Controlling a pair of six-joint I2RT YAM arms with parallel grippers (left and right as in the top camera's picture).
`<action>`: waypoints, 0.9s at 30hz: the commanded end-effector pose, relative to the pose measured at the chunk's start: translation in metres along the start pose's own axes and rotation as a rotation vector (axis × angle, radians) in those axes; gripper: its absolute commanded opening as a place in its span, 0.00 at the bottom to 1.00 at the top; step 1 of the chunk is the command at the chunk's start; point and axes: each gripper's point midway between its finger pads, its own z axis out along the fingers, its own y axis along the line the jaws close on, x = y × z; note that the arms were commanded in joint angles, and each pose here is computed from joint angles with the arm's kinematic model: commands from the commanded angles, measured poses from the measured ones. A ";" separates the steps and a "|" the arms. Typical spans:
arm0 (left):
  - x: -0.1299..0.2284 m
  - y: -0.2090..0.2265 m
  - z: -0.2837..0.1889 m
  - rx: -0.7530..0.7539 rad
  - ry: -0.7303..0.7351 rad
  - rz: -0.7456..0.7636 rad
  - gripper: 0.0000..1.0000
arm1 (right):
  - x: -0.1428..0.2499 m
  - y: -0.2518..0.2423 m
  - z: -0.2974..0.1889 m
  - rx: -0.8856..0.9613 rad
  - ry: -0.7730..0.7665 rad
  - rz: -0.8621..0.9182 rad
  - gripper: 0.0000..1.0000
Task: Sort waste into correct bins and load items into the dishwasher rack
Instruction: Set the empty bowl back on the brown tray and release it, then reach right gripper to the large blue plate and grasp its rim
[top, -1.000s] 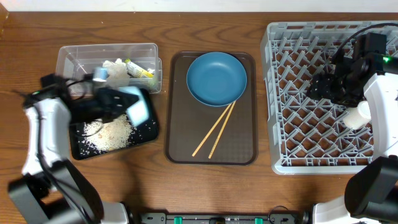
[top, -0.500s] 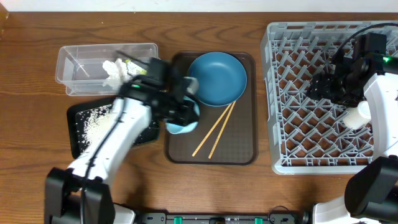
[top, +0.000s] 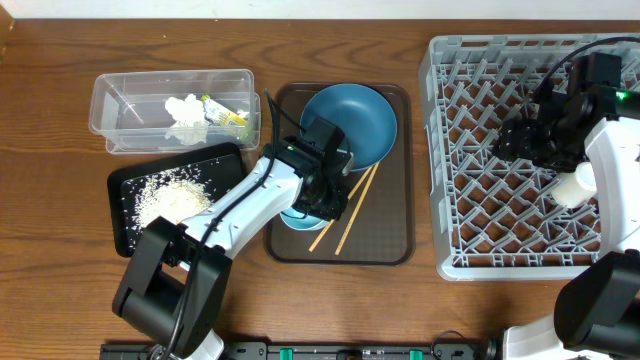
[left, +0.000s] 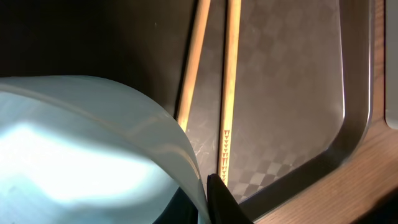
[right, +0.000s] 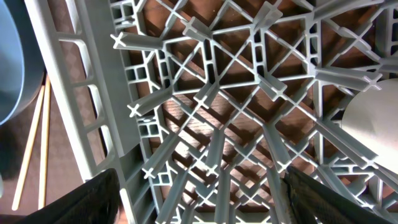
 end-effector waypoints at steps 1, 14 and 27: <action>-0.004 0.002 0.000 -0.017 -0.014 -0.008 0.14 | -0.004 0.003 -0.005 0.001 -0.015 -0.022 0.82; -0.009 0.001 -0.030 0.041 -0.067 -0.046 0.44 | -0.012 0.023 -0.006 -0.113 -0.050 -0.032 0.90; 0.014 0.106 -0.168 -0.176 -0.367 -0.348 0.64 | -0.061 0.137 -0.050 -0.291 -0.337 -0.296 0.85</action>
